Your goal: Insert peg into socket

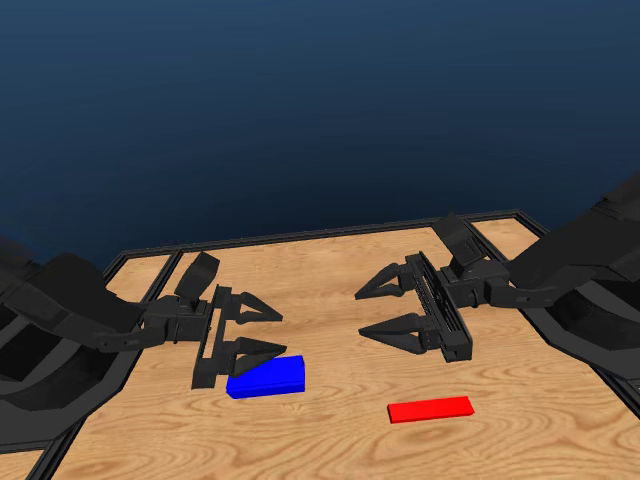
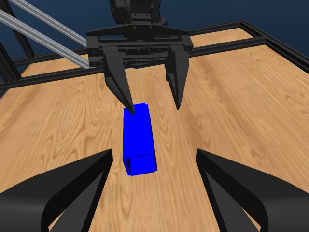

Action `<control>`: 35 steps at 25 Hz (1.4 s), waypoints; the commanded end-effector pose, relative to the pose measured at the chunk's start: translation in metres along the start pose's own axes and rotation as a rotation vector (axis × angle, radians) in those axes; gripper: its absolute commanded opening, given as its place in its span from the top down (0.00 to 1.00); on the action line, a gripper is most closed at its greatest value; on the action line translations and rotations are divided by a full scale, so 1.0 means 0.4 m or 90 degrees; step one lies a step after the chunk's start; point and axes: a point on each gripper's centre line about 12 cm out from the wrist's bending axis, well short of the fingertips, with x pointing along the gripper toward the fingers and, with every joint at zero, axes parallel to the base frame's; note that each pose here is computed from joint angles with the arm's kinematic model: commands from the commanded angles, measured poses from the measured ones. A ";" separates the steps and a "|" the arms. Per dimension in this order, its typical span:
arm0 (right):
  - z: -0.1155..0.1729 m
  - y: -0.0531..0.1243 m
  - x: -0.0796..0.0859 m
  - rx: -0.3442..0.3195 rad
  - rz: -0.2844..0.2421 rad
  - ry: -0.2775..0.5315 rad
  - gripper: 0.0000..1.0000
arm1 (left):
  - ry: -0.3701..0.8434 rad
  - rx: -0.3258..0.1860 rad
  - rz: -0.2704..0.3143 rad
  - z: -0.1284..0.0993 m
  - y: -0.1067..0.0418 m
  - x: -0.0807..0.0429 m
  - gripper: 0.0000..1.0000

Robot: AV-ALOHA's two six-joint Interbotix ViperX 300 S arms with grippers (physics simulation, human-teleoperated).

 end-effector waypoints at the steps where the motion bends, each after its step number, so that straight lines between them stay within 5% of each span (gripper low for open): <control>1: 0.023 0.007 -0.009 0.011 0.000 -0.042 0.00 | 0.083 0.001 -0.018 -0.022 -0.030 0.014 0.00; 5: 0.001 0.002 -0.027 0.021 -0.006 -0.040 0.00 | 0.123 -0.002 -0.034 -0.024 -0.050 0.029 0.00; 6: 0.009 0.004 -0.030 0.025 -0.005 -0.052 0.00 | 0.165 -0.006 -0.018 -0.067 -0.033 0.031 0.00; 10: -0.004 0.007 -0.050 0.033 -0.005 -0.056 0.00 | 0.178 -0.033 -0.014 -0.064 -0.034 0.054 0.00; 17: -0.061 0.041 -0.090 0.048 0.015 -0.015 0.00 | 0.307 -0.013 0.008 -0.135 -0.014 0.086 0.00; 18: -0.063 0.045 -0.094 0.062 0.014 -0.014 0.00 | 0.295 -0.001 -0.005 -0.124 -0.026 0.077 1.00; 22: -0.094 0.063 -0.098 0.064 0.015 0.020 0.00 | 0.268 -0.009 -0.017 -0.096 -0.039 0.070 1.00; 24: -0.125 0.099 -0.088 0.038 0.037 0.075 0.00 | 0.185 -0.008 -0.055 -0.039 -0.077 0.053 1.00; 29: -0.143 0.146 -0.070 0.044 0.053 0.123 0.00 | 0.052 0.000 -0.109 0.047 -0.126 0.003 1.00; 35: -0.192 0.135 -0.078 0.048 0.036 0.175 0.00 | 0.022 0.023 -0.132 0.076 -0.157 -0.012 1.00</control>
